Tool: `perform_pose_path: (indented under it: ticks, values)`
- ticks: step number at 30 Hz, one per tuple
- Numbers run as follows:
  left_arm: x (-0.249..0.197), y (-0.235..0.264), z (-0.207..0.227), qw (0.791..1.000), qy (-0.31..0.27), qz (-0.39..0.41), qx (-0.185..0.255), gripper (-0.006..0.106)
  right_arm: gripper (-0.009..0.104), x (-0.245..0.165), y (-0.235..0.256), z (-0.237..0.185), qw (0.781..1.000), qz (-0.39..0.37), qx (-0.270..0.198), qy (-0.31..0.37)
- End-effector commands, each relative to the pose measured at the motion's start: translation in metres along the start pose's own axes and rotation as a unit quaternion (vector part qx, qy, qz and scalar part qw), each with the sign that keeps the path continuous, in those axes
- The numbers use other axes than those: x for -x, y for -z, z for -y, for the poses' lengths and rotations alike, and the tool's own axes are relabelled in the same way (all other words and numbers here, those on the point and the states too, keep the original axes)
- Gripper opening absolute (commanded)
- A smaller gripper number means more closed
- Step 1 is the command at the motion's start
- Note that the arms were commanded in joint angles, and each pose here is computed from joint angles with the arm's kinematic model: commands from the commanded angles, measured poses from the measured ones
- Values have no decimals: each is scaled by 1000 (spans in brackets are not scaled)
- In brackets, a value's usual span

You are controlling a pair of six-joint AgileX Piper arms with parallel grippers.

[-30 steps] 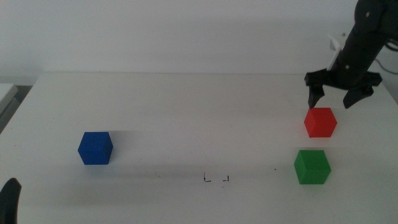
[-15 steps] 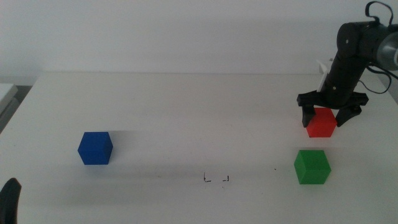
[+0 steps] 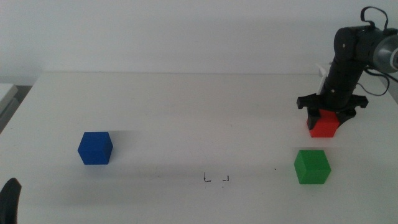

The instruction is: Stack red cubes first, then green, then blue cubes in a specific spot.

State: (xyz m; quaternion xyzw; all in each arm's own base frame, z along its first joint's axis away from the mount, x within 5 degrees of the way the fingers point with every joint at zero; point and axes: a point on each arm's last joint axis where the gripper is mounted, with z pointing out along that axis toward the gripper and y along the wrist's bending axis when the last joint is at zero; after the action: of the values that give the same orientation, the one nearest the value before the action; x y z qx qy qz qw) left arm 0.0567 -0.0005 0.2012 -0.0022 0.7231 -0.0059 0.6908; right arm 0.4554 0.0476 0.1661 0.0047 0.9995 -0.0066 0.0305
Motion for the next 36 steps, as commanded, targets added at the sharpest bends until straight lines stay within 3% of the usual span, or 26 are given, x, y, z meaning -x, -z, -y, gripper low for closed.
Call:
perform_pose_path:
  ticks: [1, 6, 14, 21, 25, 36]
  values:
    - [1, 0, 0, 1000, 3, 8, 0, 94, 14, -4, 26, -3, 1000, 18, -16, -2]
    - [1, 0, 0, 1000, 2, 8, 0, 94, 24, -16, 76, -30, 996, 78, -42, -15]
    - [1, 0, 0, 1000, 2, 8, 0, 94, 24, -51, 128, -104, 990, 129, 16, -45]
    - [1, 0, 0, 1000, 2, 8, 0, 94, 24, -89, 125, -180, 991, 105, 60, -52]
    - [1, 0, 0, 1000, 2, 8, 0, 94, 24, -106, 118, -210, 992, 105, 52, -46]
    - [1, 0, 0, 1000, 0, 8, 0, 94, 24, -129, 90, -249, 996, 73, 42, -32]
